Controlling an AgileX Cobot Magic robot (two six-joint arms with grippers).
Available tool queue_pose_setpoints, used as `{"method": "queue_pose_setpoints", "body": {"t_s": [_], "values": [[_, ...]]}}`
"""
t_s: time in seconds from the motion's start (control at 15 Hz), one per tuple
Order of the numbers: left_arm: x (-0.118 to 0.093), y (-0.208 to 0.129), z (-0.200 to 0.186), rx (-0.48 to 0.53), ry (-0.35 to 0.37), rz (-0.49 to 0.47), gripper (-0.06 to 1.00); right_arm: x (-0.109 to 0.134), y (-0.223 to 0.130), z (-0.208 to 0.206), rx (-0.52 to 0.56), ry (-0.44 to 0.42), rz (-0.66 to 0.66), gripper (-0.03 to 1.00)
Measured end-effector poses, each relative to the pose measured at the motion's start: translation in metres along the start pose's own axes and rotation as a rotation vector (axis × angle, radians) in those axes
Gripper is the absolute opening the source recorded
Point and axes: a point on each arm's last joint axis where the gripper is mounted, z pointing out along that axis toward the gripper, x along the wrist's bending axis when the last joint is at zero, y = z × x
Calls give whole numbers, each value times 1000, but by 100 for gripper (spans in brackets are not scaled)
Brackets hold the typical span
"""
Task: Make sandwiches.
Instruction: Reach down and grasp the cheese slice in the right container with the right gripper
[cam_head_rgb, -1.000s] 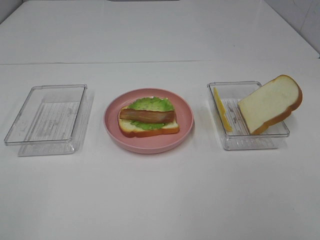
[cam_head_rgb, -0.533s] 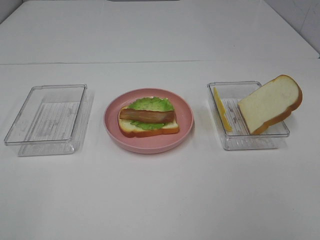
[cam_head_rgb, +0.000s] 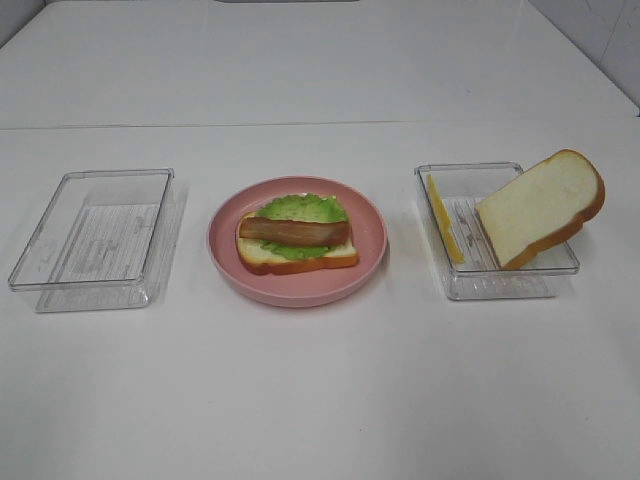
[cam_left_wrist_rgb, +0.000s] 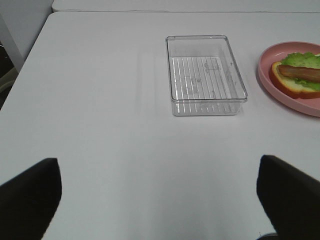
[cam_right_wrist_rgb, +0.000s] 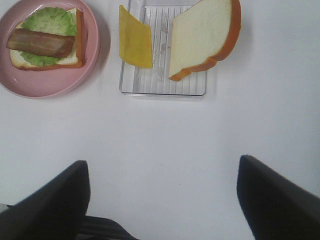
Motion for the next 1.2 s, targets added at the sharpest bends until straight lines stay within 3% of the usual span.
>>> {"method": "queue_pose_setpoints", "body": {"t_s": [0.27, 0.47, 0.73, 1.2], "values": [[0, 0, 0, 0, 0, 0, 98, 4, 81, 57, 105, 166, 43, 79], [0, 0, 0, 0, 0, 0, 98, 15, 111, 109, 184, 215, 12, 79], [0, 0, 0, 0, 0, 1, 98, 53, 130, 206, 337, 252, -41, 79], [0, 0, 0, 0, 0, 1, 98, 50, 120, 273, 430, 200, -53, 79]]}}
